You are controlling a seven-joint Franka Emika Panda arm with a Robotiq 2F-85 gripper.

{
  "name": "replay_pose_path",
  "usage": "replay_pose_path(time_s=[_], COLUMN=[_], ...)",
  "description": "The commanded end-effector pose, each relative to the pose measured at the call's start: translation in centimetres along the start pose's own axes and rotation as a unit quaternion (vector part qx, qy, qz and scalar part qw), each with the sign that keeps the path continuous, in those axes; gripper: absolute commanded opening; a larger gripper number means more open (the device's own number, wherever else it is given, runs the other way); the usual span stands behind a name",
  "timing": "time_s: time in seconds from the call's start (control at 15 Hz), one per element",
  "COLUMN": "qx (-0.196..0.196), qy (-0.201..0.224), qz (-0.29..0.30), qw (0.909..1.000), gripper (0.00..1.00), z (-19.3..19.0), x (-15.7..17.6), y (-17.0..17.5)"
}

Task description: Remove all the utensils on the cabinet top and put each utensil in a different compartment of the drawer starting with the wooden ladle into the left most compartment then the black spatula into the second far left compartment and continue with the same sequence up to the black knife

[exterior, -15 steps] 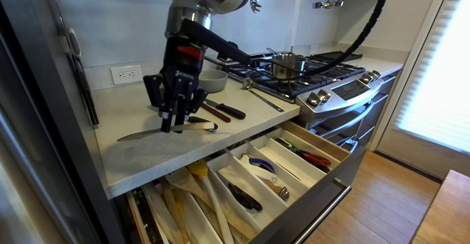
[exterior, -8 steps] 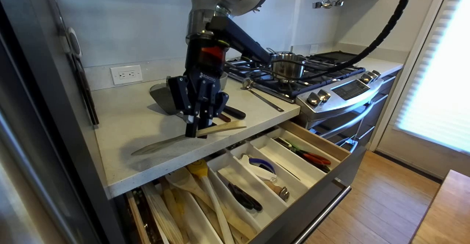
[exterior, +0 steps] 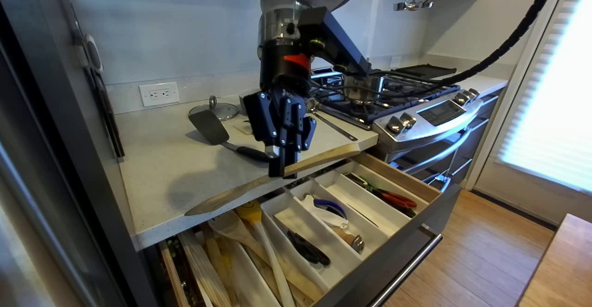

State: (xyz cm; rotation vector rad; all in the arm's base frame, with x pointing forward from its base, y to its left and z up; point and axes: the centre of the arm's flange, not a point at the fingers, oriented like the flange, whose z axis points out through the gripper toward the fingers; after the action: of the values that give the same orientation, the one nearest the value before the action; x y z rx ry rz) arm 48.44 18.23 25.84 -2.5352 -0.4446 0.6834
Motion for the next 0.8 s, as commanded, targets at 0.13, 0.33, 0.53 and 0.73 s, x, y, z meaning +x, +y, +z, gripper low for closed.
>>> replay_pose_path(time_s=[0.13, 0.33, 0.53, 0.73], qx=[0.010, 0.016, 0.003, -0.006], qy=[-0.022, -0.016, -0.004, 0.011], qz=[0.016, 0.026, 0.027, 0.032], qw=[0.9996, 0.9994, 0.9996, 0.9994], gripper=[0.06, 0.06, 0.06, 0.06], z=[1.6, 2.4, 3.2, 4.3], x=[-0.9, -0.1, 0.8, 2.2], y=[2.0, 2.5, 2.9, 3.4])
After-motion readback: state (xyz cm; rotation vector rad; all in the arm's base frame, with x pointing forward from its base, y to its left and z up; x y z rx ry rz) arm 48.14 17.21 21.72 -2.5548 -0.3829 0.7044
